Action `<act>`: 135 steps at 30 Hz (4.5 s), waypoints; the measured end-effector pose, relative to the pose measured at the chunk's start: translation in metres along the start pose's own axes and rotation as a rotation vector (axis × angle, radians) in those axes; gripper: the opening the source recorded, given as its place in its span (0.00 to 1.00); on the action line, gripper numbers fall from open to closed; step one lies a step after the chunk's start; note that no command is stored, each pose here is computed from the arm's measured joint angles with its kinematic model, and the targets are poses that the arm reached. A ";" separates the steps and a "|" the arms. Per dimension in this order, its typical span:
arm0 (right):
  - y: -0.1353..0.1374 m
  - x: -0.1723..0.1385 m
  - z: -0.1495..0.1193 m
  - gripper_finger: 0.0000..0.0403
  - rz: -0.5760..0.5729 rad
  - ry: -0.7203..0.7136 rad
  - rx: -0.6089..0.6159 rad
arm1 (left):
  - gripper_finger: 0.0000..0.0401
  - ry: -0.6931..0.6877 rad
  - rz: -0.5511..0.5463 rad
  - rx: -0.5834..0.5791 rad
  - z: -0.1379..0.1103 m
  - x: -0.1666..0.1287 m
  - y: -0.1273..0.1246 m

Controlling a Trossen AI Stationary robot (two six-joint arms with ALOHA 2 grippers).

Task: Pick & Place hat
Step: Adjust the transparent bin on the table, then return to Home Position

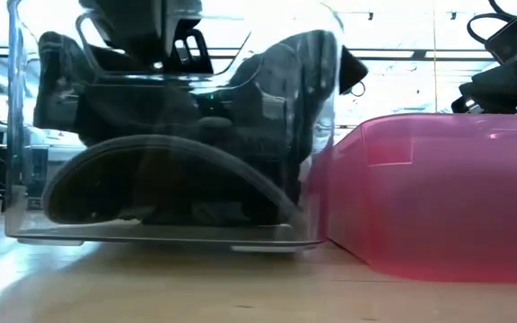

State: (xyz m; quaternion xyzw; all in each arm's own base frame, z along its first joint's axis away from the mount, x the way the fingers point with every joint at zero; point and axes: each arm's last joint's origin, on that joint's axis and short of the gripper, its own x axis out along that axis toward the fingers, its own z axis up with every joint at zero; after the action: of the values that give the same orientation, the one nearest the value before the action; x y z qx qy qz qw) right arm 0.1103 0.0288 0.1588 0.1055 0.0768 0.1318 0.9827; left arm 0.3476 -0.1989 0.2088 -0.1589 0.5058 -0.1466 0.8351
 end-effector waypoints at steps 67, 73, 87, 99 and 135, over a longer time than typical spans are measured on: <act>0.000 0.000 0.000 0.17 0.000 0.001 0.000 | 0.34 0.034 -0.204 -0.014 0.020 -0.022 0.017; 0.000 0.000 0.000 0.17 0.000 0.000 0.000 | 0.34 -0.116 -0.239 0.096 0.038 -0.037 0.023; 0.000 0.000 0.000 0.17 -0.001 0.001 0.000 | 0.34 -0.173 0.158 0.335 0.024 -0.081 0.019; 0.000 0.000 0.000 0.17 0.000 0.001 0.000 | 0.34 -0.204 0.278 0.297 0.005 -0.090 0.059; 0.000 0.000 0.000 0.17 -0.001 0.001 0.000 | 0.34 -0.779 0.310 0.121 -0.148 -0.136 0.157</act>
State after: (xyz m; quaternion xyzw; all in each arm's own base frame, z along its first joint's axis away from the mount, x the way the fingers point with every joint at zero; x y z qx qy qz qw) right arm 0.1104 0.0287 0.1587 0.1055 0.0771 0.1314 0.9827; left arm 0.1685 -0.0184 0.1880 -0.0749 0.1609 0.0224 0.9839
